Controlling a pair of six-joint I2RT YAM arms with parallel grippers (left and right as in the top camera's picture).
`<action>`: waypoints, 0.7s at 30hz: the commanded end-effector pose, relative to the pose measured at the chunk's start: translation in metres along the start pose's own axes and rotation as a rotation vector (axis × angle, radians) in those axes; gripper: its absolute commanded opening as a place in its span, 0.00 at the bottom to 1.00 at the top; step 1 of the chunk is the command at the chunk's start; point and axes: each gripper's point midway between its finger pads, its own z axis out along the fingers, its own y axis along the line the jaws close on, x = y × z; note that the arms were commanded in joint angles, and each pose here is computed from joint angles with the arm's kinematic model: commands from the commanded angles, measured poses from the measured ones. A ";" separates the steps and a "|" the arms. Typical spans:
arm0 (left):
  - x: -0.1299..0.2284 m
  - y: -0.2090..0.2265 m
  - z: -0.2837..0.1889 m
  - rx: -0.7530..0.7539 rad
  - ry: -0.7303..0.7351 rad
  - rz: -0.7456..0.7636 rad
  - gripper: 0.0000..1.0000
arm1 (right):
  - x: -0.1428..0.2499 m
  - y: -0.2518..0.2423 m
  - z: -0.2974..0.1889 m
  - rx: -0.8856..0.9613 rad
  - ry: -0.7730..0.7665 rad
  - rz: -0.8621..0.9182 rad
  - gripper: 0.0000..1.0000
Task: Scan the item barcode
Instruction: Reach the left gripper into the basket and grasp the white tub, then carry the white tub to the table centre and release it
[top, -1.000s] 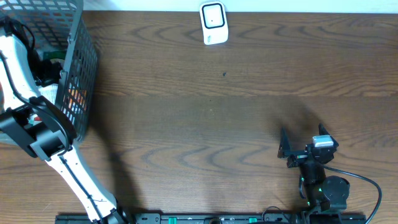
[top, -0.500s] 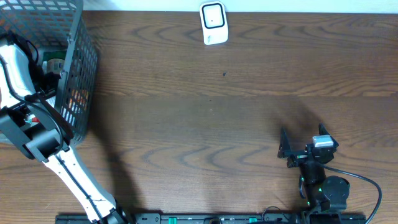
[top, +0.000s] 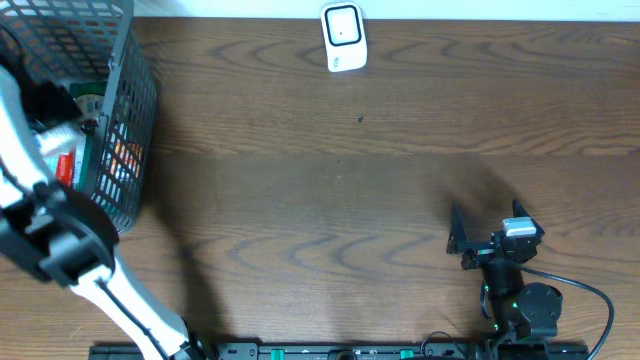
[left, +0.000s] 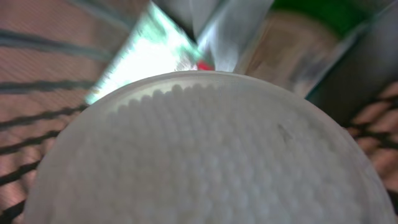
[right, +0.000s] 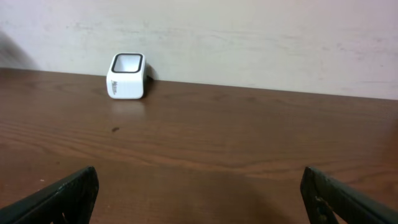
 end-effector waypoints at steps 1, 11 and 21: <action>-0.016 0.008 -0.097 0.031 -0.256 -0.073 0.69 | 0.001 -0.003 0.000 0.014 0.001 -0.010 0.99; 0.039 -0.054 -0.269 0.305 -0.607 0.007 0.68 | 0.001 -0.003 0.000 0.014 0.001 -0.011 0.99; 0.170 -0.211 -0.254 0.504 -0.285 0.407 0.67 | 0.001 -0.003 0.000 0.014 0.001 -0.011 0.99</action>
